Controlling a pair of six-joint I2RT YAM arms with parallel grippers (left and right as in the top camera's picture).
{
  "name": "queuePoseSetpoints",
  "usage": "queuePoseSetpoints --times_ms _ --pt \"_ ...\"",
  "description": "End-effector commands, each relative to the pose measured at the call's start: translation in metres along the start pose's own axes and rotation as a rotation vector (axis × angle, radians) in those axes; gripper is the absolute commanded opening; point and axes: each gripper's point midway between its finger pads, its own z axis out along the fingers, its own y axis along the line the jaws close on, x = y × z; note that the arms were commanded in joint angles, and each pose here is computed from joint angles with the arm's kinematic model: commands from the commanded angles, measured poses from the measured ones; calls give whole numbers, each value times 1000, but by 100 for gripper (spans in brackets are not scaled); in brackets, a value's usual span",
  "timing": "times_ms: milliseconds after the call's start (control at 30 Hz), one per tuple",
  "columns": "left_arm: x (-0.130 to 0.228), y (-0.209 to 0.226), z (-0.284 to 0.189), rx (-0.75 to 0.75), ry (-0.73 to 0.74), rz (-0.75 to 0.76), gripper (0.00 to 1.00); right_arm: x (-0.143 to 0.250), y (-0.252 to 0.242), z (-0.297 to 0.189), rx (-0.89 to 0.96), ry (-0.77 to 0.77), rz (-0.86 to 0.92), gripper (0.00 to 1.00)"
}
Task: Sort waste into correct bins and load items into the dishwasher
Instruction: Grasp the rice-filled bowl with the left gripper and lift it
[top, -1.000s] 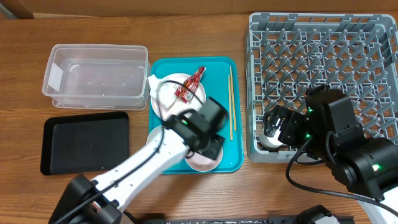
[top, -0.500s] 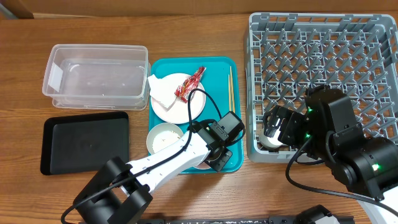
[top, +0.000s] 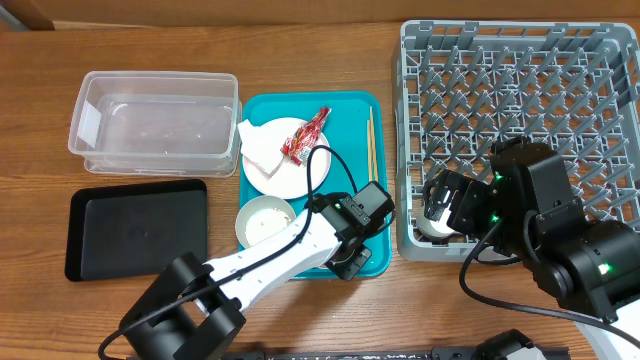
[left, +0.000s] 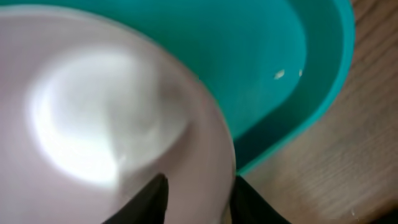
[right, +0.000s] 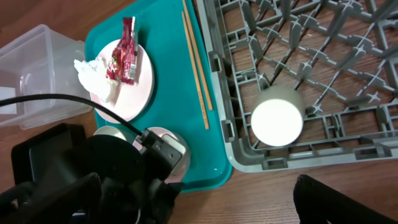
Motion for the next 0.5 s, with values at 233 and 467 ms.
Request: queuePoseSetpoints --times_ms 233,467 --pt "-41 76 -67 -181 -209 -505 67 0 0 -3 1 -1 -5 100" --pt "-29 121 -33 -57 -86 -774 57 1 -1 -3 5 4 -5 100"
